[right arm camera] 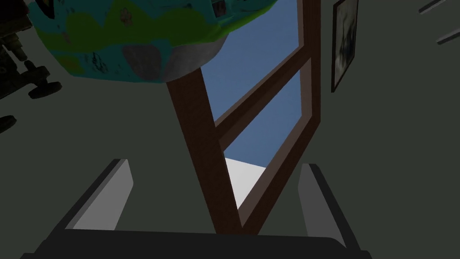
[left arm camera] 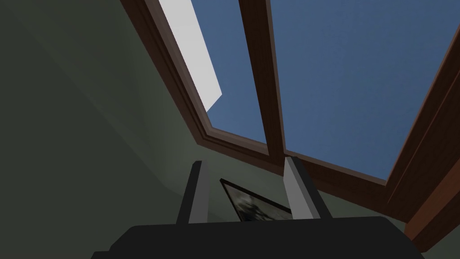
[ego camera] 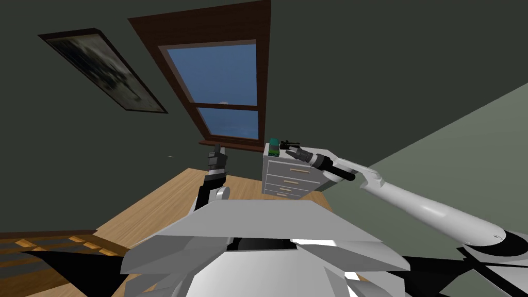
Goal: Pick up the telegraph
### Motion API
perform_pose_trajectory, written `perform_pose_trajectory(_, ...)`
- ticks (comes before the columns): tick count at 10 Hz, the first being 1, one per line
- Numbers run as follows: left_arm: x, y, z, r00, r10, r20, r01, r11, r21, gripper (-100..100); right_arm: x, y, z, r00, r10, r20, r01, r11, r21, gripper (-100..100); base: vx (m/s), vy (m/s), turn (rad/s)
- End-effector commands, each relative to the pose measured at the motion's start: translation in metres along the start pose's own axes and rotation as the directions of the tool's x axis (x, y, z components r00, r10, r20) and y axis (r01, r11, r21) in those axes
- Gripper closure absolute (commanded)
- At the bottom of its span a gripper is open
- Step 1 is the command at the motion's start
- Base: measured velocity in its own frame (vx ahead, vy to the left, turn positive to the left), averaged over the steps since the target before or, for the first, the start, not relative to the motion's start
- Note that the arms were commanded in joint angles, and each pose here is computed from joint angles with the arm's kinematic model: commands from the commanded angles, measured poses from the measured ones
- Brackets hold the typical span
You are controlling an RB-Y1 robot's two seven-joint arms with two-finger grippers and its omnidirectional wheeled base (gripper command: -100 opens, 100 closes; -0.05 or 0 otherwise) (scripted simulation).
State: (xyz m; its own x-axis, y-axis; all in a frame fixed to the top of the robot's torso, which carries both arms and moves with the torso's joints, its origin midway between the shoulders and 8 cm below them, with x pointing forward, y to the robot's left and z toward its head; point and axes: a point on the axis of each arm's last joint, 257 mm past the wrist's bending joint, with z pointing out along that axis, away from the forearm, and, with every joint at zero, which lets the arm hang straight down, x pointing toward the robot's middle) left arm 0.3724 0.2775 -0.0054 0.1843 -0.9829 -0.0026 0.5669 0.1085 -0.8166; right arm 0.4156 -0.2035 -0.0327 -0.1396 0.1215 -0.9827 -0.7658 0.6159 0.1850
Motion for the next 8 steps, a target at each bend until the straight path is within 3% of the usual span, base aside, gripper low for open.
perform_pose_trajectory(1,0.0,0.0,0.0,1.0,0.0,0.0,0.0,1.0,0.0,0,0.001,-0.002,-0.003,0.999,-0.029,-0.037,0.029,1.0,0.003,-100,0.0,0.0,0.0)
perform_pose_trajectory(4,0.0,0.0,0.0,1.0,0.0,0.0,0.0,1.0,0.0,0,0.005,-0.016,-0.01,0.989,-0.097,-0.115,0.1,0.995,0.017,-100,-0.001,0.007,0.044)
perform_pose_trajectory(8,0.0,0.0,0.0,1.0,0.0,0.0,0.0,1.0,0.0,0,0.011,-0.041,-0.024,0.952,-0.196,-0.236,0.21,0.977,0.038,-100,-0.002,0.007,0.062)
